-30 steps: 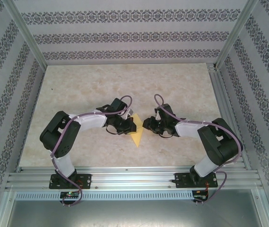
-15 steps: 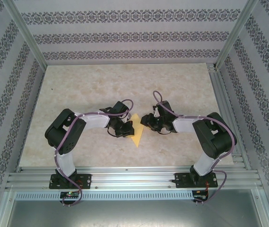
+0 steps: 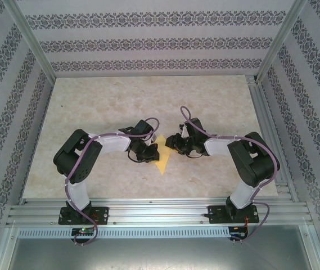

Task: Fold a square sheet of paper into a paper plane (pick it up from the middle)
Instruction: Fourth fold the wing at the center of the table.

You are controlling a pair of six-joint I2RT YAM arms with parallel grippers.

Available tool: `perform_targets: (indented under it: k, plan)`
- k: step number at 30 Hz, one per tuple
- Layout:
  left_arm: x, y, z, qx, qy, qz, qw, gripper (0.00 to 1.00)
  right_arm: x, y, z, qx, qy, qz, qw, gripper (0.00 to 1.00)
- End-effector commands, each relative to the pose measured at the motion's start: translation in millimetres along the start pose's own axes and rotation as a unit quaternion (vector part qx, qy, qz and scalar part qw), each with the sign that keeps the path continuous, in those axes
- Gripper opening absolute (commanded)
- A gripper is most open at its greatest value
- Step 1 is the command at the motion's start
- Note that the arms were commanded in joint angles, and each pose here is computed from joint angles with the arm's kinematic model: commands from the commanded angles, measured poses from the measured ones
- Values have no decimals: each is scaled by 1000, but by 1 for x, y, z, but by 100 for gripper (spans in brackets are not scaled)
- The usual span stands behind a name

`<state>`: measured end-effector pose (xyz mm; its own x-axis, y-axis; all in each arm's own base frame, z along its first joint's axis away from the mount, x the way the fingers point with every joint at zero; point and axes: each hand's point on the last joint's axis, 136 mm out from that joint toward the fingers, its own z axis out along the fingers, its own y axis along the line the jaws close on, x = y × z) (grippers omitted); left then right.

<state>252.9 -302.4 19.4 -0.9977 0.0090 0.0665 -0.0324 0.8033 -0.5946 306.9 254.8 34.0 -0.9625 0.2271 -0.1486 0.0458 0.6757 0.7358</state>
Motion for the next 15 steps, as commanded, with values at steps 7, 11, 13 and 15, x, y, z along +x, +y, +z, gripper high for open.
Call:
perform_targets:
  k: [7, 11, 13, 15]
  plan:
    - [-3, -3, -3, -14, -7, 14, 1000, 2, -3, 2, -2, -5, -2, -11, 1000, 39]
    - [-4, -6, -5, -10, -11, 14, 1000, 2, -2, -5, -1, 12, 4, -12, 1000, 39]
    - [-4, -6, -6, -10, -12, 14, 1000, 2, -2, -6, -1, 15, 3, -12, 1000, 39]
    - [-4, -5, -6, -12, -13, 14, 1000, 2, -2, -7, 0, 17, 5, -11, 1000, 40]
